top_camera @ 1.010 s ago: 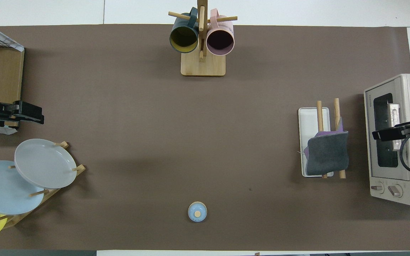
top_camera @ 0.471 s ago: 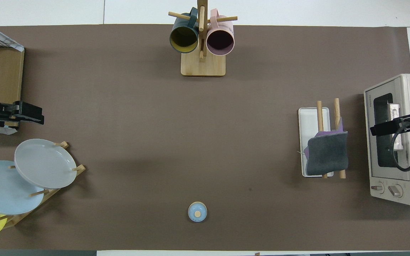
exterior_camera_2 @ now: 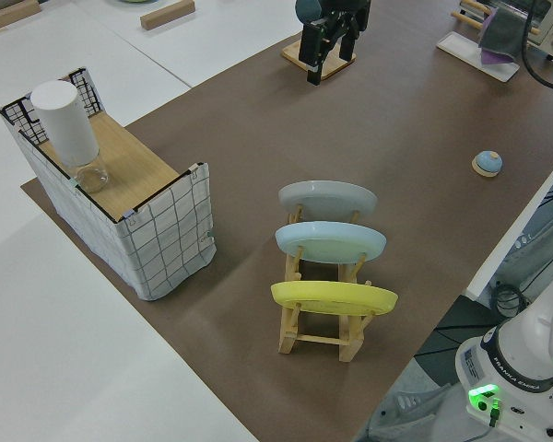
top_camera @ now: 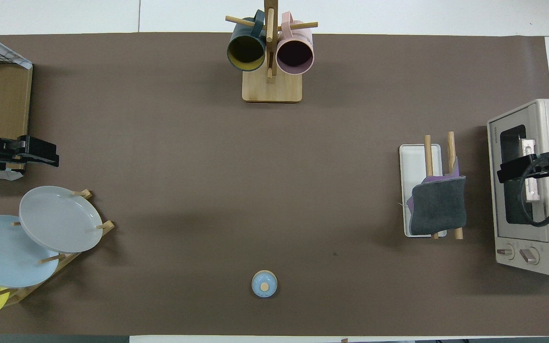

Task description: Fold towel and hang on rack

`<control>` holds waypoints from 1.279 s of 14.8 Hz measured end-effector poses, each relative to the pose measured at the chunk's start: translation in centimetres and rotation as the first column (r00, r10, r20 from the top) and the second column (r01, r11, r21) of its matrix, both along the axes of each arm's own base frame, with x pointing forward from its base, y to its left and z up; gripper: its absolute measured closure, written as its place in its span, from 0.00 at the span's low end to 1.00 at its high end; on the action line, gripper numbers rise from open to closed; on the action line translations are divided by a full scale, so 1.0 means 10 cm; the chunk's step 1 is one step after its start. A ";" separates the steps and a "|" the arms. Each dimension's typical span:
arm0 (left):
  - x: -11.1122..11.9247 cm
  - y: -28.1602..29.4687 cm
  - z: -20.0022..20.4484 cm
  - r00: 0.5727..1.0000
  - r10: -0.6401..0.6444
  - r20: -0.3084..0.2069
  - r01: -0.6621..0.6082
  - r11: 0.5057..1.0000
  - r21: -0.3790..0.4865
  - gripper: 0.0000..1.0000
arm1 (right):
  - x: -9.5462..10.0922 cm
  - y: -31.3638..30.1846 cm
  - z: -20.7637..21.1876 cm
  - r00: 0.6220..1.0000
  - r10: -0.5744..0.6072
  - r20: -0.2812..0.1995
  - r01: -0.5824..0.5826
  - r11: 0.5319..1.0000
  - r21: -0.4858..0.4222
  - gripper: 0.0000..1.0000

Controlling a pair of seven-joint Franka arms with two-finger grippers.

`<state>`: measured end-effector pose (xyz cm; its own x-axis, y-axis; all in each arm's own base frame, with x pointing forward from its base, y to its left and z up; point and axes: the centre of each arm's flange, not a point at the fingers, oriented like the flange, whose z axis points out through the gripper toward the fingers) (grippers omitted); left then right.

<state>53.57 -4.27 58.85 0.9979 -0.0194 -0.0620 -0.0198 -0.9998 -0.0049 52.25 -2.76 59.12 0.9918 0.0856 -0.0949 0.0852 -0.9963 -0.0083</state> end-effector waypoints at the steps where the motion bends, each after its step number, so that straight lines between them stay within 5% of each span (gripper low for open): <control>1: 0.00 0.00 0.00 1.000 0.000 0.000 0.000 1.000 0.000 0.00 | 0.05 -0.03 0.04 1.000 -0.004 0.018 0.004 1.000 -0.002 0.00; 8: 0.00 0.00 0.00 1.000 0.000 0.000 0.000 1.000 0.000 0.00 | 0.33 0.13 0.03 0.999 0.036 0.008 -0.035 0.999 -0.042 0.00; 19: 0.00 0.00 0.00 1.000 0.000 0.000 0.000 1.000 0.000 0.00 | 0.21 0.23 0.18 0.999 0.043 -0.001 -0.043 0.998 -0.049 0.00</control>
